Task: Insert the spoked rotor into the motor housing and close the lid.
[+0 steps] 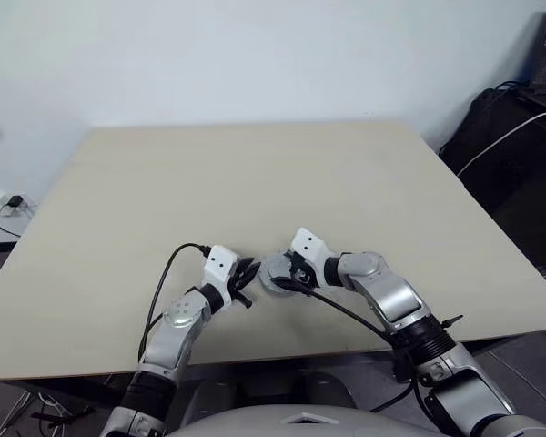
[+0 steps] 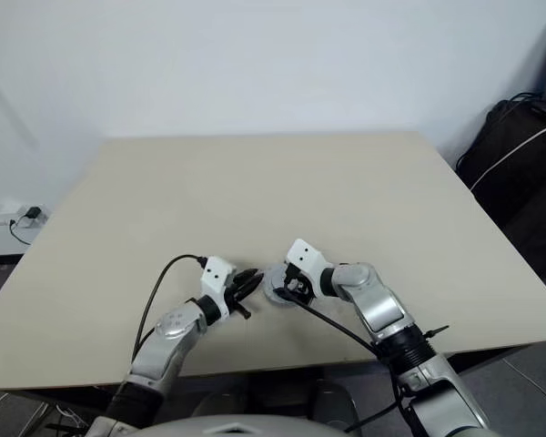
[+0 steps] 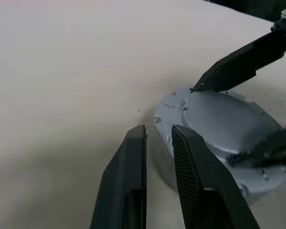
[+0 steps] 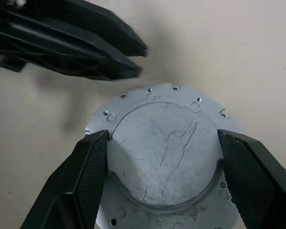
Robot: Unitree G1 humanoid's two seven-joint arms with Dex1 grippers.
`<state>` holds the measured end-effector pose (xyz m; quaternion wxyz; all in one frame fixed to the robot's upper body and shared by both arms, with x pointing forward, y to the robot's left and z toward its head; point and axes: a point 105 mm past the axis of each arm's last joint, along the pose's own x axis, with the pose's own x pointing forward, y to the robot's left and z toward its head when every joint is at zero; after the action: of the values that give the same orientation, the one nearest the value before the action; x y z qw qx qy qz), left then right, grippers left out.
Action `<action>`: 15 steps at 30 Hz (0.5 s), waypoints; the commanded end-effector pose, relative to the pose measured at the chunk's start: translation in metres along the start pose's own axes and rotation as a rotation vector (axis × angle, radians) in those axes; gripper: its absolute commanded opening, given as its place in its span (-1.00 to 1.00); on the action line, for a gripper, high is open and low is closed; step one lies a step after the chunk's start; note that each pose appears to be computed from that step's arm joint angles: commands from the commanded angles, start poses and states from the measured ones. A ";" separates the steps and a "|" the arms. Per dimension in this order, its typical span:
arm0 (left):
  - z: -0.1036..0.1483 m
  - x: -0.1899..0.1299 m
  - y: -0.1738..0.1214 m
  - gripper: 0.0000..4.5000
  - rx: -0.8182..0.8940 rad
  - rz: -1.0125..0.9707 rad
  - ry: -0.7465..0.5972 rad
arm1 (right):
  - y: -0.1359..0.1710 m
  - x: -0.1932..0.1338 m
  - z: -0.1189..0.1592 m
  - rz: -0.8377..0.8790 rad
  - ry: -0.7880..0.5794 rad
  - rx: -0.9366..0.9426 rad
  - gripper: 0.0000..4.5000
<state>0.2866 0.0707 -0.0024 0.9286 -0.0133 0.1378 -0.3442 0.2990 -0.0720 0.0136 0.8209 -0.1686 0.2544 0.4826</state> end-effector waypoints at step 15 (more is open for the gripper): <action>-0.004 0.022 -0.011 -0.60 -0.015 -0.108 0.166 | -0.006 -0.002 -0.003 -0.052 0.029 -0.022 0.44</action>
<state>0.2975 0.0545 -0.0060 0.9018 -0.0077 0.2012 -0.3823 0.2996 -0.0724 0.0134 0.8231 -0.1709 0.2548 0.4779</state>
